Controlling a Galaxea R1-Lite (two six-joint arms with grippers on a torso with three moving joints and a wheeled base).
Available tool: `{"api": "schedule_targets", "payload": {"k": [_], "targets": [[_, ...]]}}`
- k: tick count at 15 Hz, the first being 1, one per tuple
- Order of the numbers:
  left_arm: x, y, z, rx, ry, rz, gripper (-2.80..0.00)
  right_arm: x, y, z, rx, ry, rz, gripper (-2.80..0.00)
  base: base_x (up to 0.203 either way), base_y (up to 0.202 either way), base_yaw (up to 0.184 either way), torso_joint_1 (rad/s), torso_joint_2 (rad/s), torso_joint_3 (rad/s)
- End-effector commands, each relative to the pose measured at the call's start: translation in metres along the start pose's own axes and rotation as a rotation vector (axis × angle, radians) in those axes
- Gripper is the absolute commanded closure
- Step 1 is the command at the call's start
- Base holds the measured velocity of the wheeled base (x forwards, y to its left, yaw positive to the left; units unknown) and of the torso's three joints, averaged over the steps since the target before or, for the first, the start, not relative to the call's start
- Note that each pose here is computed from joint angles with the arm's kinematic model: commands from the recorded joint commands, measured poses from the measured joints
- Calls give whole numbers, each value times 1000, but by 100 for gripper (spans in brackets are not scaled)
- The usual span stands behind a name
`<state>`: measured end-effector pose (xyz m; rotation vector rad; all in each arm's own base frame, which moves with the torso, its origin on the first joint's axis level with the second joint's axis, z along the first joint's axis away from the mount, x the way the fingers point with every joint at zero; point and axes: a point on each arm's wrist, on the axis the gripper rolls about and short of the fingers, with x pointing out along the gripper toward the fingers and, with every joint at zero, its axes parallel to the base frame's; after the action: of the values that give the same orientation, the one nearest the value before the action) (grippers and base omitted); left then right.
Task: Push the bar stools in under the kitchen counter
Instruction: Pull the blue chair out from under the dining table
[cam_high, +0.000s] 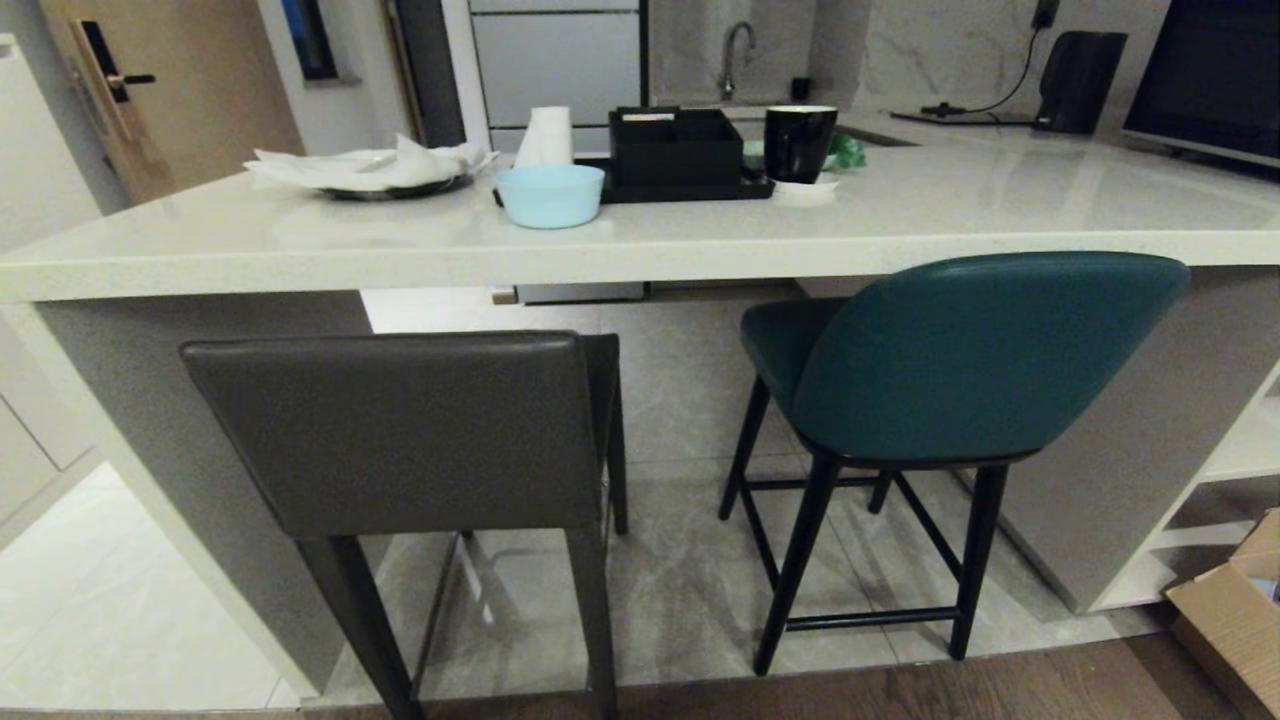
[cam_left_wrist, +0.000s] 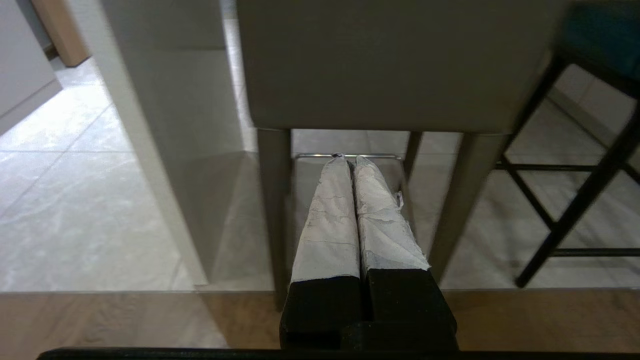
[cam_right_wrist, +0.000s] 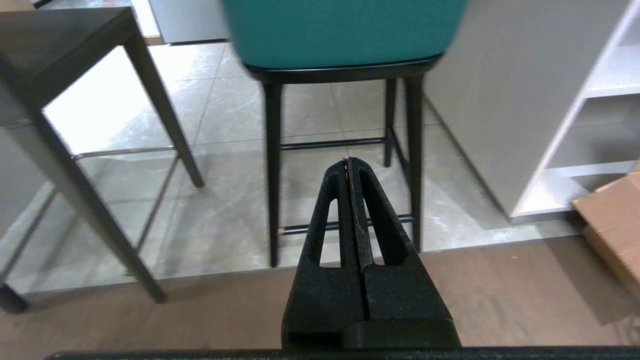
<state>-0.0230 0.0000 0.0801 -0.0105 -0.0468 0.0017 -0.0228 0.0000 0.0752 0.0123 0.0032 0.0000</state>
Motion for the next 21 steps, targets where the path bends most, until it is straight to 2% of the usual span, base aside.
{"api": "schedule_targets", "payload": {"k": [1, 21], "targets": [[1, 0, -5, 0, 18, 1, 0, 0, 0, 0, 0, 1, 0, 0, 0, -201, 3, -2, 2, 2], [1, 0, -5, 0, 18, 0, 0, 0, 0, 0, 3, 1, 0, 0, 0, -195, 2, 2, 2, 2]]}}
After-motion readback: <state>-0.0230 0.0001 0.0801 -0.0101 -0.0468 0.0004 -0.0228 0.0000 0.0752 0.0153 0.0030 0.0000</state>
